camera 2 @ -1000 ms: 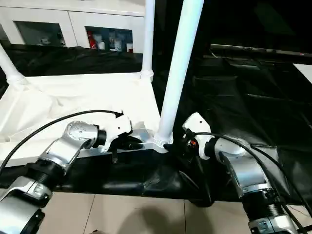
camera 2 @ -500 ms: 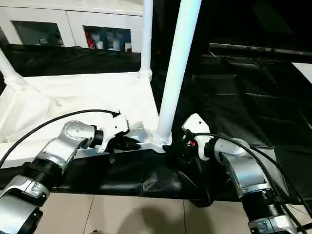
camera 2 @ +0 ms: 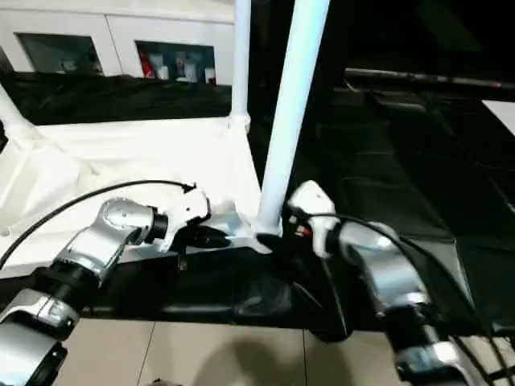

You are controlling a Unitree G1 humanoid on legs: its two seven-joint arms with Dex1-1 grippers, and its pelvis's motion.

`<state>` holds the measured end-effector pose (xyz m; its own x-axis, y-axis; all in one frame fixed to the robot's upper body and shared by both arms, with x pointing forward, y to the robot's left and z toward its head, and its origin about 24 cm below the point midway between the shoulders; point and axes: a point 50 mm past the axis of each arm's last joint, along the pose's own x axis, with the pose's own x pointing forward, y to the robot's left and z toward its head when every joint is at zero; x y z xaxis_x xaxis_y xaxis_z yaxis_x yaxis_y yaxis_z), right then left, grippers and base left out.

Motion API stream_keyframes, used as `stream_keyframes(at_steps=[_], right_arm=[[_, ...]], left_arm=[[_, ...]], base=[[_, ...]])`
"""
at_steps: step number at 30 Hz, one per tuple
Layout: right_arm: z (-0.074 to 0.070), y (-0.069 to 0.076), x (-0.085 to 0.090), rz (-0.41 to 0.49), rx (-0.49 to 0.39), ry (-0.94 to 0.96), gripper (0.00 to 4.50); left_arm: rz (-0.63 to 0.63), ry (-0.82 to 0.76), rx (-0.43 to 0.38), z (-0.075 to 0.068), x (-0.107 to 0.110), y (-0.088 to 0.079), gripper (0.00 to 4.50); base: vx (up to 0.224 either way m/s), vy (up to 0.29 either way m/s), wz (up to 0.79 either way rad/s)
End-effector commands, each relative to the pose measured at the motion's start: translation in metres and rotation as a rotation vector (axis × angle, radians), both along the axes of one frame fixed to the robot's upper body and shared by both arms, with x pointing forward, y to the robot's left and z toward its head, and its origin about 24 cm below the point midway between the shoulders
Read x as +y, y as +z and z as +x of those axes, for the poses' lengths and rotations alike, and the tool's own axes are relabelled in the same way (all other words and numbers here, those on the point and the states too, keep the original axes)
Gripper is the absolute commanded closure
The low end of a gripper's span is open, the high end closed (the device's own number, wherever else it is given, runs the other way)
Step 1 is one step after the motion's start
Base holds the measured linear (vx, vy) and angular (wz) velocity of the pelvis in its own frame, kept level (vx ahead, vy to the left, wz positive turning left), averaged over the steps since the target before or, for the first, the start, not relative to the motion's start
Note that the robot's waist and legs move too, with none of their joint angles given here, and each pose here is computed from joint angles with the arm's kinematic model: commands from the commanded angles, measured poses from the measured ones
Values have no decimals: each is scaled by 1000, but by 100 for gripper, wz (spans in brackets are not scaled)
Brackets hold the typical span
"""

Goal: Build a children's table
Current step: Rotate leg to tighten

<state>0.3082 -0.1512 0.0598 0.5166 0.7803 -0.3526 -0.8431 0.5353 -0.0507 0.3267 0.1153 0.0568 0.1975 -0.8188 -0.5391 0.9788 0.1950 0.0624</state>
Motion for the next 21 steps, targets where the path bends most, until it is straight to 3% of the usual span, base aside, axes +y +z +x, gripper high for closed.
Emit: stream_keyframes(at_steps=[1, 5, 12, 21], right_arm=[[2, 1, -2, 7, -3, -4, 56], [2, -1, -1, 3, 5, 9, 76], [3, -4, -1, 11, 13, 10, 152], [2, -11, 2, 45, 44, -31, 176]], left_arm=[[12, -1, 24, -3, 4, -6, 449], [14, 3, 22, -2, 4, -6, 450], [13, 20, 19, 0, 7, -5, 450], [21, 57, 20, 0, 12, -8, 450]], base=[[0, 0, 0], [0, 0, 0], [0, 0, 0], [0, 0, 0]])
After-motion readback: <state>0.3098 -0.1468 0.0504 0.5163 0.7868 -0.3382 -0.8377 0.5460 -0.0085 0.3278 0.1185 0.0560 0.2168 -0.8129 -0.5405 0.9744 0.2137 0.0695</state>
